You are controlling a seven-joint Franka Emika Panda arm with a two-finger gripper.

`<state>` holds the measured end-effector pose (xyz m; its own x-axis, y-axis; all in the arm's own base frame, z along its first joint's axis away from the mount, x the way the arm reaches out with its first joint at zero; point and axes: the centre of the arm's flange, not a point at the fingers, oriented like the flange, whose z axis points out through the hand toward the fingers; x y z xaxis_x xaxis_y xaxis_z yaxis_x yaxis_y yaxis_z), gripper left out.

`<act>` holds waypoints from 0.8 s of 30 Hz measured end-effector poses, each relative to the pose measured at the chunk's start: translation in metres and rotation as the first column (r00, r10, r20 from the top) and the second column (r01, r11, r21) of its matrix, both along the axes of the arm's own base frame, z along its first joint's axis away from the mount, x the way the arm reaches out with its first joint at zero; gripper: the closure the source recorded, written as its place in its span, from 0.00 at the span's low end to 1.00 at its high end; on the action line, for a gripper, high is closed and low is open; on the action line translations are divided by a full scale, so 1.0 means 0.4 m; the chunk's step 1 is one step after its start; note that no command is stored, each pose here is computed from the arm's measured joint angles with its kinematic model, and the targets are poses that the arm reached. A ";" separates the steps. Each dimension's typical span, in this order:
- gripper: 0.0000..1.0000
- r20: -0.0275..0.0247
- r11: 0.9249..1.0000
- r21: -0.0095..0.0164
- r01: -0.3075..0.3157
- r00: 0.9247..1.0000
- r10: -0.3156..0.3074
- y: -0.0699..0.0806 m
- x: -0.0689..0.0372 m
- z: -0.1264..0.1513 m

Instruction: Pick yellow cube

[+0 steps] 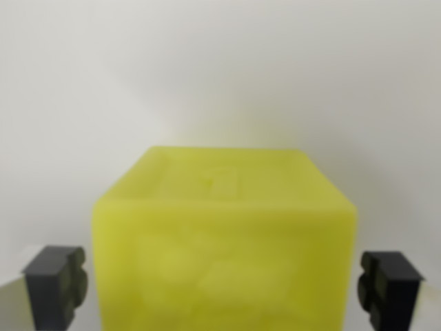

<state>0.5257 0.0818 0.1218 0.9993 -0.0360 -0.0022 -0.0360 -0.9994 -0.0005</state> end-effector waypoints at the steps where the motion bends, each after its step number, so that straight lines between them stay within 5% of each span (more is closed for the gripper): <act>1: 0.00 0.000 1.000 0.000 -0.001 1.000 0.001 0.000 0.000 -0.005; 5: 0.00 0.001 1.000 0.000 -0.003 1.000 0.003 0.001 0.000 -0.011; 6: 1.00 0.001 1.000 0.000 -0.003 1.000 0.003 0.001 -0.001 -0.011; 24: 1.00 0.001 1.000 -0.001 -0.005 1.000 0.005 0.001 0.000 0.079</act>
